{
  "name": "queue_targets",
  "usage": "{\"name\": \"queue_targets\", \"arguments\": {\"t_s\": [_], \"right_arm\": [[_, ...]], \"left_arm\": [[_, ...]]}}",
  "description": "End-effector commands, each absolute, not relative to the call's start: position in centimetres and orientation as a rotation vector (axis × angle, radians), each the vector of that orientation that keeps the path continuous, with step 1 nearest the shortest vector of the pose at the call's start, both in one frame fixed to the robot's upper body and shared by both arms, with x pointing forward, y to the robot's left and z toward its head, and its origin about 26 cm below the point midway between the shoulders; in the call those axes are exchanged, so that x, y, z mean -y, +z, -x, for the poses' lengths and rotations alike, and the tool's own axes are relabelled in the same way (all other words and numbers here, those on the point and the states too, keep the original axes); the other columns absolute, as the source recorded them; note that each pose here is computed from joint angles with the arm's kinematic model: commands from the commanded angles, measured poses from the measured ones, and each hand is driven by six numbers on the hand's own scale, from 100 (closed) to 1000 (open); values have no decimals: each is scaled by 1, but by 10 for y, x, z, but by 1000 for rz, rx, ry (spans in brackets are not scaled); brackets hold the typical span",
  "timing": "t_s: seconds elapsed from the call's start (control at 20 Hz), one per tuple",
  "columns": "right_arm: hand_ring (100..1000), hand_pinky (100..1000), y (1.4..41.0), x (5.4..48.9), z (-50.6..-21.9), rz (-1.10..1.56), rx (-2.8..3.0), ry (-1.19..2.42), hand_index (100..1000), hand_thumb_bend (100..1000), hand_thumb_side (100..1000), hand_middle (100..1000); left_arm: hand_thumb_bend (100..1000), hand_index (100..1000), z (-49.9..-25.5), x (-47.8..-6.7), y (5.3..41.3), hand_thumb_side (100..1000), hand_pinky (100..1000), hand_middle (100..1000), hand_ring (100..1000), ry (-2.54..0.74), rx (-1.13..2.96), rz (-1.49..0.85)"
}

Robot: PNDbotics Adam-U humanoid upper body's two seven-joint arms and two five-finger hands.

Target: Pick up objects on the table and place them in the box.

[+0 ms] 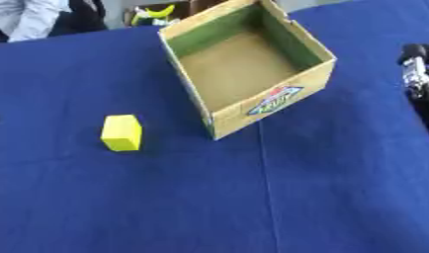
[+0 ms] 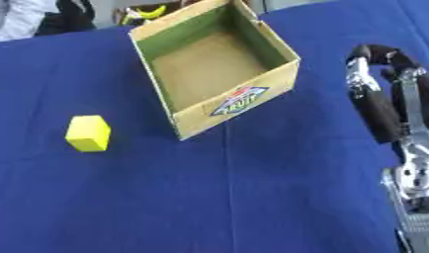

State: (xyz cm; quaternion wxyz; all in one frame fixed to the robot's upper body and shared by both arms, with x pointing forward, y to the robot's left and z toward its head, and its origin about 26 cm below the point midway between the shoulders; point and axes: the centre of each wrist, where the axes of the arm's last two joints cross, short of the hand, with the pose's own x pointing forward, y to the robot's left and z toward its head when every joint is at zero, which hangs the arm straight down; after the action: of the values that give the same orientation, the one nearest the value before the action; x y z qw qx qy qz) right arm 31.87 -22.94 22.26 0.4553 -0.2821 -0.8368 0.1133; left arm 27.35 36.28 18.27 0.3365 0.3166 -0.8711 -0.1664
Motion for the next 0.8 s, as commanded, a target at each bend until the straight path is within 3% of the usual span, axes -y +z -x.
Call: {"name": "queue_targets", "arguments": {"t_s": [0.05,0.6,0.75,0.8], "right_arm": [[1000,932,233,232,-315,721,2101,286,799,100,836,673],[1000,928,237,233,-314,731,2113,305,798,100,833,673],[1000,927,238,233,-315,732,2116,310,797,100,834,673],[1000,927,238,233,-315,731,2116,312,797,100,833,673]], "left_arm": [[374,951,-275,-381,203,1000,576,790,787,-610,2208,-973],[373,971,-293,-420,240,961,651,866,833,-1044,1904,-1153],[412,986,-302,-429,249,887,678,889,849,-1168,1799,-1174],[468,988,-306,-432,252,886,689,895,855,-1215,1757,-1177]]}}
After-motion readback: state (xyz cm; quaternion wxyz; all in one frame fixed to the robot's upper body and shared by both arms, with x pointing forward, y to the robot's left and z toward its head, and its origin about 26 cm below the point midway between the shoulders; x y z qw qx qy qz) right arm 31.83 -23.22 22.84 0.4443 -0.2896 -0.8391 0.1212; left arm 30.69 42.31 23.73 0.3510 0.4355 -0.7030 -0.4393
